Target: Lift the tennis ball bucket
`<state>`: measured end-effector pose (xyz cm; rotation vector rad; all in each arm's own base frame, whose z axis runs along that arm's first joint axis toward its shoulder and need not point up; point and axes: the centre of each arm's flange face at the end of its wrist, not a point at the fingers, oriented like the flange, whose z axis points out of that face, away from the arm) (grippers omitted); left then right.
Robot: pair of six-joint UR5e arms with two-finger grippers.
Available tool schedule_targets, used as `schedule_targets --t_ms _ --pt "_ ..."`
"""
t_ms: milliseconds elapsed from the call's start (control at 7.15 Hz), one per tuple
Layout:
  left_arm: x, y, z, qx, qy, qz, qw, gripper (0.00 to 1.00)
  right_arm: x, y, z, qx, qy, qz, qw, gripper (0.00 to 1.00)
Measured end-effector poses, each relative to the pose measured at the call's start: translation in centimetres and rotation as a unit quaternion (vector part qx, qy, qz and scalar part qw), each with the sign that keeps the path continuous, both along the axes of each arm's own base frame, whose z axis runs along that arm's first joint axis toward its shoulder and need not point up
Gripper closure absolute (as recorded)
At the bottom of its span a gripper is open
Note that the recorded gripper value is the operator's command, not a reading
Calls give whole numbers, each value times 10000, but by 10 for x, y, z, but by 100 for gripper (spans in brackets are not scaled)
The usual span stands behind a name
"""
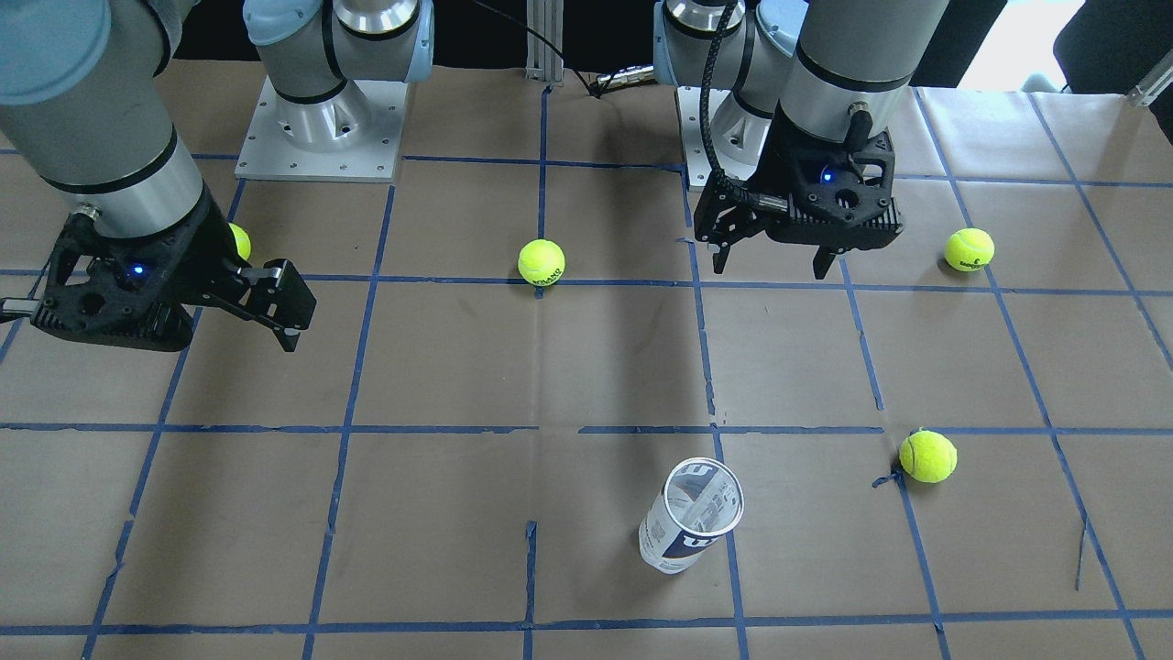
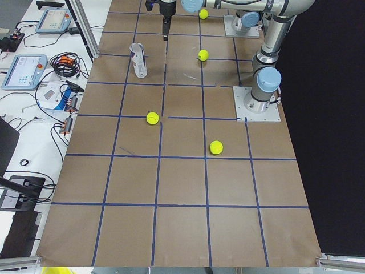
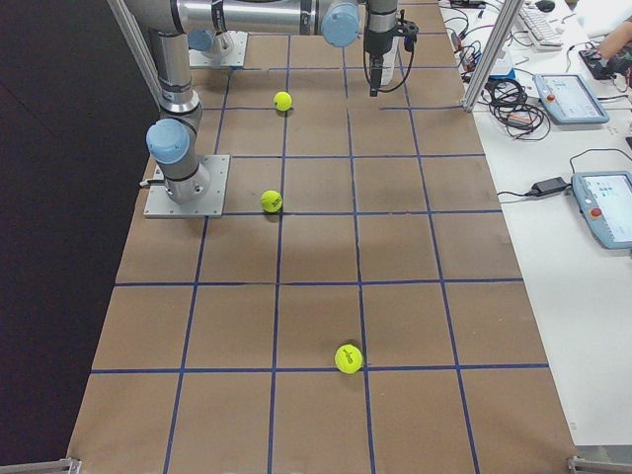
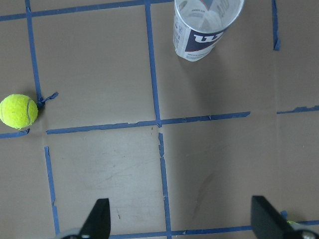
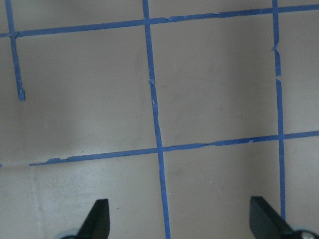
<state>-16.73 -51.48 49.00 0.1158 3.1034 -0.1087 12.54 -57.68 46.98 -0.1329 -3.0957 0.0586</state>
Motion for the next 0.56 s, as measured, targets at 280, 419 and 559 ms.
schedule_targets --t_ms 280,419,559 --pt "1 0 0 -8 -20 8 10000 0 0 4 6 134 -3 12 9999 0" --pt "3 -1 1 -18 -18 23 10000 0 1 3 5 155 -34 59 9999 0" --pt "6 -2 2 -28 -14 48 10000 0 1 2 3 173 -49 184 9997 0"
